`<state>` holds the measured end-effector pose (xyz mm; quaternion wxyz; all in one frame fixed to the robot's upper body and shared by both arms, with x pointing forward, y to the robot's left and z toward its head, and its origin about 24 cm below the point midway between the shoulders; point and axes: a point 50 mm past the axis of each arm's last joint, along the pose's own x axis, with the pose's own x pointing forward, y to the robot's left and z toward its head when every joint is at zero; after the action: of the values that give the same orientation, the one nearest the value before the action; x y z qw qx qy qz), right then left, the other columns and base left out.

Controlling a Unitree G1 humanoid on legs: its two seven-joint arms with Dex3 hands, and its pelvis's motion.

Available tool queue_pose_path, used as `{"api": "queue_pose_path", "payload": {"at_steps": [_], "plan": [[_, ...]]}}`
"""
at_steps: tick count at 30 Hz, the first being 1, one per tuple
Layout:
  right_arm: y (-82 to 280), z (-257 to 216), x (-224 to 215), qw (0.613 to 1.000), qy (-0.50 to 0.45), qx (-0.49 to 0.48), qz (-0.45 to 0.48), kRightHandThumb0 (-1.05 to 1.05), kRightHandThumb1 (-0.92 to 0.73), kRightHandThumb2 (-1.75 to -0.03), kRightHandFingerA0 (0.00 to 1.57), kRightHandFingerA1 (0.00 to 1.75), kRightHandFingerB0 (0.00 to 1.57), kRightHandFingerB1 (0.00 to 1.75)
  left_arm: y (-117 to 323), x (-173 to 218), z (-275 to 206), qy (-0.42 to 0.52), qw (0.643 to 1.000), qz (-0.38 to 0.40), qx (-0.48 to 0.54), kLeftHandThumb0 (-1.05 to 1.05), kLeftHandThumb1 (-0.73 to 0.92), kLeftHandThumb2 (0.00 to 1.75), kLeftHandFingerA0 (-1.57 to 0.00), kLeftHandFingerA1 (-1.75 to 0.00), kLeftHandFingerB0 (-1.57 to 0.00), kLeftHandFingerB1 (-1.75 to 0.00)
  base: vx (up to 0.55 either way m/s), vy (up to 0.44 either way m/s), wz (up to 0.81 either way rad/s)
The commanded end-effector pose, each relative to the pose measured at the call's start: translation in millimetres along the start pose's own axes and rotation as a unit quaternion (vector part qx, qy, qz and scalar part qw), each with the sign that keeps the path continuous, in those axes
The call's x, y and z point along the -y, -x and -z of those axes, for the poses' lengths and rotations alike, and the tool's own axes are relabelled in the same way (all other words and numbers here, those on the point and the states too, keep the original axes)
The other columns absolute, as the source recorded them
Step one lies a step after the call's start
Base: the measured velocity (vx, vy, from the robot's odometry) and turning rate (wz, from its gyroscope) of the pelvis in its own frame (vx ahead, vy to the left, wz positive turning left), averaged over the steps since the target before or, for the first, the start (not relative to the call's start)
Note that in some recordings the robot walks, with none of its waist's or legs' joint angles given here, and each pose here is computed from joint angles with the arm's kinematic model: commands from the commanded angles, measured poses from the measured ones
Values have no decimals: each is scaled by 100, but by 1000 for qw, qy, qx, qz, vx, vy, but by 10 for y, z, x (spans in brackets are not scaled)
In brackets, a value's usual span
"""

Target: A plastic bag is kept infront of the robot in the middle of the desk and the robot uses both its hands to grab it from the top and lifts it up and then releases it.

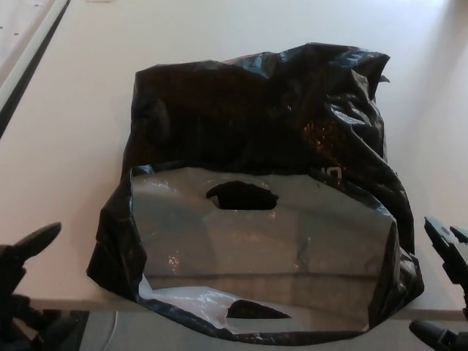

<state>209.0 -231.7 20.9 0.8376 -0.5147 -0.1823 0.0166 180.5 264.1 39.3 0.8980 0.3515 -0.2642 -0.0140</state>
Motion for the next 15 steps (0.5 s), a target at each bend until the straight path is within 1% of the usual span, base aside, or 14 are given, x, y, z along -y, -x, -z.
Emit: {"api": "queue_pose_path", "payload": {"at_steps": [1,2,3,4,5,7,8,10,11,12,13,15], "plan": [[-168,-40,57,999,17,30,-18,-56,-51,-55,18,32,0,23,-96,117,8,5,1000,27,-10,-18,32,86,-11,-51,-11,-51,0,0,0],[-215,-64,47,999,12,35,-22,-59,-41,-72,11,41,3,17,-120,157,11,9,1000,28,-12,-34,40,58,-24,-34,-20,-33,0,0,0],[-256,-80,41,999,13,40,-25,-54,-51,-55,17,32,0,22,-136,183,15,13,999,28,-14,-32,39,58,-23,-33,-17,-32,0,0,0],[-288,-88,39,999,16,44,-27,-54,-51,-55,17,32,0,22,-147,197,19,16,999,27,-15,-32,39,58,-23,-33,-17,-32,0,0,0],[-321,-104,21,998,16,44,-29,-53,-49,-55,17,32,0,22,-151,214,34,15,999,28,-18,-33,38,57,-24,-34,-11,-30,0,0,0],[-386,-134,-15,998,17,47,-34,-52,-48,-54,17,32,0,22,-164,254,67,12,999,33,-26,-34,37,59,-23,-35,-9,-30,0,0,0],[-402,-141,-22,998,15,49,-35,-52,-48,-55,17,32,0,21,-164,271,74,14,999,34,-30,-29,44,55,-26,-32,-10,-23,0,0,0],[-448,-167,-53,998,11,52,-41,-54,-49,-55,18,33,0,21,-170,320,103,17,998,39,-43,-28,44,56,-26,-32,-7,-22,0,0,0],[-466,-181,-69,998,7,52,-44,-52,-49,-58,16,35,1,16,-176,340,121,17,998,41,-50,-29,45,53,-27,-31,-6,-25,0,0,0],[-475,-191,-78,998,5,52,-47,-52,-49,-58,16,35,1,16,-180,350,132,17,998,42,-54,-29,45,53,-27,-31,-6,-25,0,0,0],[-497,-219,-113,997,-2,51,-51,-52,-49,-60,15,35,2,15,-186,360,167,15,997,42,-64,-26,44,55,-24,-32,-5,-21,0,0,0],[-502,-227,-134,997,-5,52,-53,-53,-48,-62,14,36,3,14,-198,372,204,14,996,41,-73,-28,44,55,-24,-32,-5,-21,0,0,0]]}}
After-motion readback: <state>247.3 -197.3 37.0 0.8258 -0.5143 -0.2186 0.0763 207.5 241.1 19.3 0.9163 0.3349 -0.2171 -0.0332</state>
